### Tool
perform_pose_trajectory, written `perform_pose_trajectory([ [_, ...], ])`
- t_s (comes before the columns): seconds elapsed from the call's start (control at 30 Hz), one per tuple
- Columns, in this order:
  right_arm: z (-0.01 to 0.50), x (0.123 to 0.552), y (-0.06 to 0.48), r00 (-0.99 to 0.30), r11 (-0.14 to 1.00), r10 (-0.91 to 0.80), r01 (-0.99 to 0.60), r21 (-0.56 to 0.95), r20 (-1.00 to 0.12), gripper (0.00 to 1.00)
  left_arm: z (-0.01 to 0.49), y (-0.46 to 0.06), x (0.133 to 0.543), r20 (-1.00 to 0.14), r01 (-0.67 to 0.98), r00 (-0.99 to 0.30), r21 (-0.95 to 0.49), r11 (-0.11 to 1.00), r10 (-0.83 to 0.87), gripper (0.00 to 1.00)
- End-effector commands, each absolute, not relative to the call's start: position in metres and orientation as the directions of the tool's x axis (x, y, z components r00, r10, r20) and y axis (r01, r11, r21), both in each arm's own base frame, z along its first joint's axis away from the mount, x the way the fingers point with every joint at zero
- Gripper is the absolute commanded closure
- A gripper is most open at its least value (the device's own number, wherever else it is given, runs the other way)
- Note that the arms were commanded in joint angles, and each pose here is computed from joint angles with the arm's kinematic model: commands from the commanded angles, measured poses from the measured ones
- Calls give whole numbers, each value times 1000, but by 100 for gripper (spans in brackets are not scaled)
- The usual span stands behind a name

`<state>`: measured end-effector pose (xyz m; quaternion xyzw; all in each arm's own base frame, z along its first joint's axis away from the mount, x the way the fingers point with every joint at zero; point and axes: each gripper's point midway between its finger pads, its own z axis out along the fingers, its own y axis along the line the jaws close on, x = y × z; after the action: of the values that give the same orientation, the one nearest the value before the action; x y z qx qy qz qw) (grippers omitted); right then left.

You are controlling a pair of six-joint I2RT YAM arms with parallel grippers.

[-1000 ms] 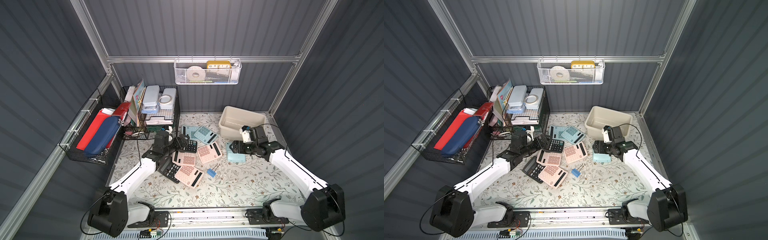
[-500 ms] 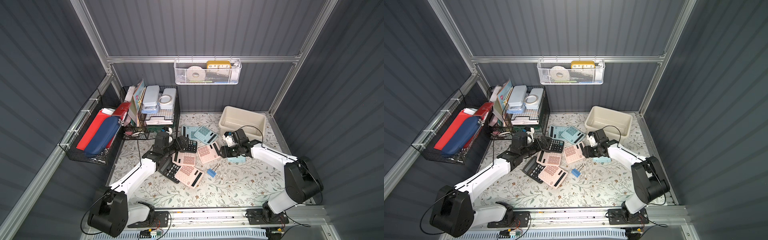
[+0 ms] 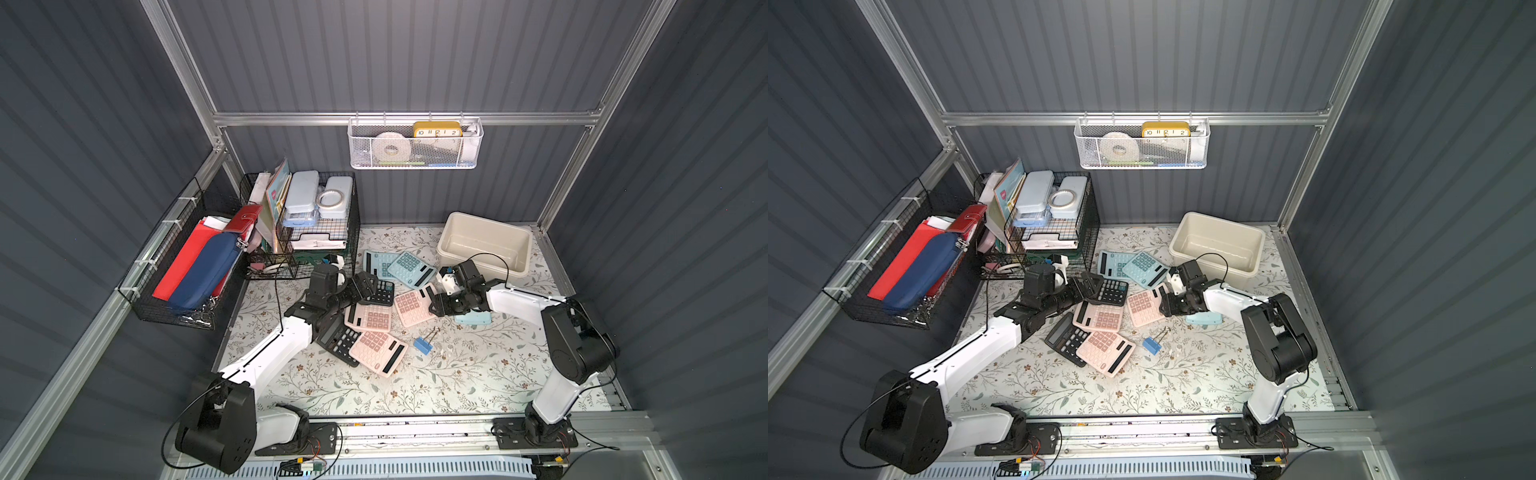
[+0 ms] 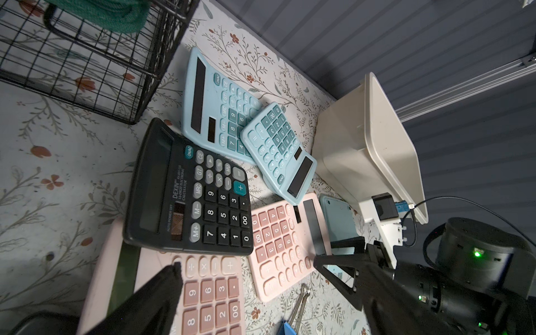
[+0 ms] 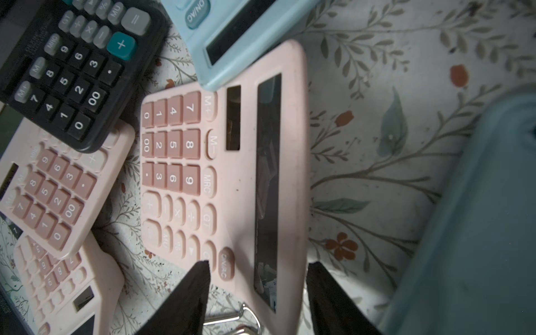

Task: Put the calculator in the storage box
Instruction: Pick up the calculator at the center of the board.

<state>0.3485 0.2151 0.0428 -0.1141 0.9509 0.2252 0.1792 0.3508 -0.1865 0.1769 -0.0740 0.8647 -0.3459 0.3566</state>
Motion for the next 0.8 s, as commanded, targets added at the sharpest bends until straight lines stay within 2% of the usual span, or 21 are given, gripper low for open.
perform_pose_trajectory([
  [0.0, 57, 361, 234, -882, 834, -127, -343, 433, -453, 45, 177, -188, 352, -576, 134, -733, -645, 753, -363, 1],
  [0.1, 62, 360, 241, -877, 806, -122, -361, 469, -465, 52, 179, -188, 351, -577, 136, -731, -646, 751, -364, 1],
  [0.43, 94, 351, 249, -856, 753, -97, -396, 525, -507, 86, 185, -187, 351, -582, 134, -726, -642, 755, -367, 1],
  [0.67, 142, 345, 245, -817, 736, -57, -423, 529, -573, 100, 193, -183, 350, -596, 133, -708, -638, 758, -378, 1],
  [0.77, 165, 348, 238, -795, 752, -23, -413, 514, -606, 100, 197, -181, 349, -604, 136, -699, -638, 758, -383, 1],
])
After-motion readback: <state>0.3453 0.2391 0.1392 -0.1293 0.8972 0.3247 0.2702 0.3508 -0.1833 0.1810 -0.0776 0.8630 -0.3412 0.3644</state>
